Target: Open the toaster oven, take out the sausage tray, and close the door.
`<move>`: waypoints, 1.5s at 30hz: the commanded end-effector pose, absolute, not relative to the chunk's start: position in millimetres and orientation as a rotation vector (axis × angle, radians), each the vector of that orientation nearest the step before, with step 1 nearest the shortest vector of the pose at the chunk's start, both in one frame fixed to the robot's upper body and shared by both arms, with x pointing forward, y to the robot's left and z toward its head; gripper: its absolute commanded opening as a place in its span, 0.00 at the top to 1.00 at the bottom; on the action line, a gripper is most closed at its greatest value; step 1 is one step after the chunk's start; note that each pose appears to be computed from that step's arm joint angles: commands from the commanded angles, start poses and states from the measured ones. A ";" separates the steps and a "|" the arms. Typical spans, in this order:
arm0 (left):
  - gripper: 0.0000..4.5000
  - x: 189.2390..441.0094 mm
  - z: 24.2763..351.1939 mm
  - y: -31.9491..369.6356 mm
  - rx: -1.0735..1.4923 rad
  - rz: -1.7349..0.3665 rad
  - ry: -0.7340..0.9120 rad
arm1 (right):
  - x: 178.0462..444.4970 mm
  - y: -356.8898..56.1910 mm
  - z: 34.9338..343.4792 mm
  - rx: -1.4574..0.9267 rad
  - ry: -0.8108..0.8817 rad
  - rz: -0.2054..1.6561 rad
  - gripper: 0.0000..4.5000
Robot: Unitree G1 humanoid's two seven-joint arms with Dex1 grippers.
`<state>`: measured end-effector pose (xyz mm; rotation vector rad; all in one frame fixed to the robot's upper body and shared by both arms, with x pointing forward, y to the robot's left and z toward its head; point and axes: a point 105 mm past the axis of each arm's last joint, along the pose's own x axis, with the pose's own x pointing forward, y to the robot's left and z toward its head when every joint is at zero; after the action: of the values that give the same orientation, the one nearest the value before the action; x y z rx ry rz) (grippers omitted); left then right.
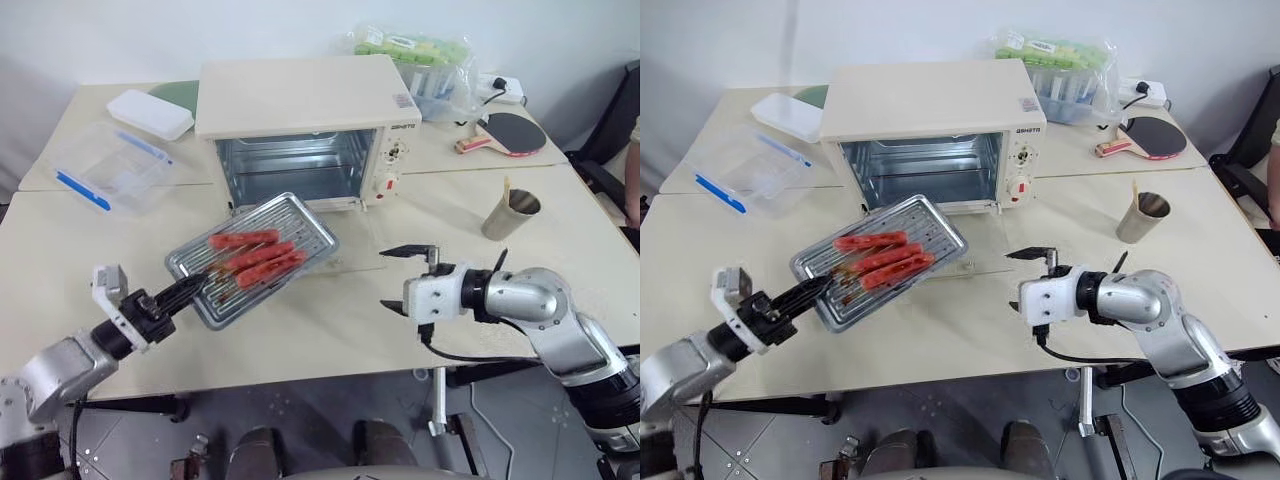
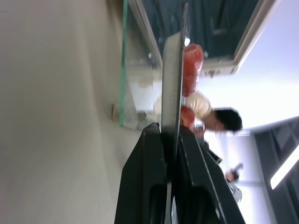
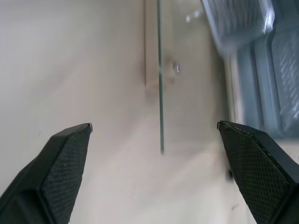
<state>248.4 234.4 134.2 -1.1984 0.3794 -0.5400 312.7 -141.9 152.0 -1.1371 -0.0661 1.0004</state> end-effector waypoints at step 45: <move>1.00 158.6 122.5 292.6 -1.356 0.093 -0.132 | 372.1 -106.0 155.7 -0.874 -0.080 1.077 0.99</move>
<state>164.3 287.6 116.7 -1.3616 -0.0964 0.0892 369.7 -112.7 125.5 -0.8640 0.0189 1.0904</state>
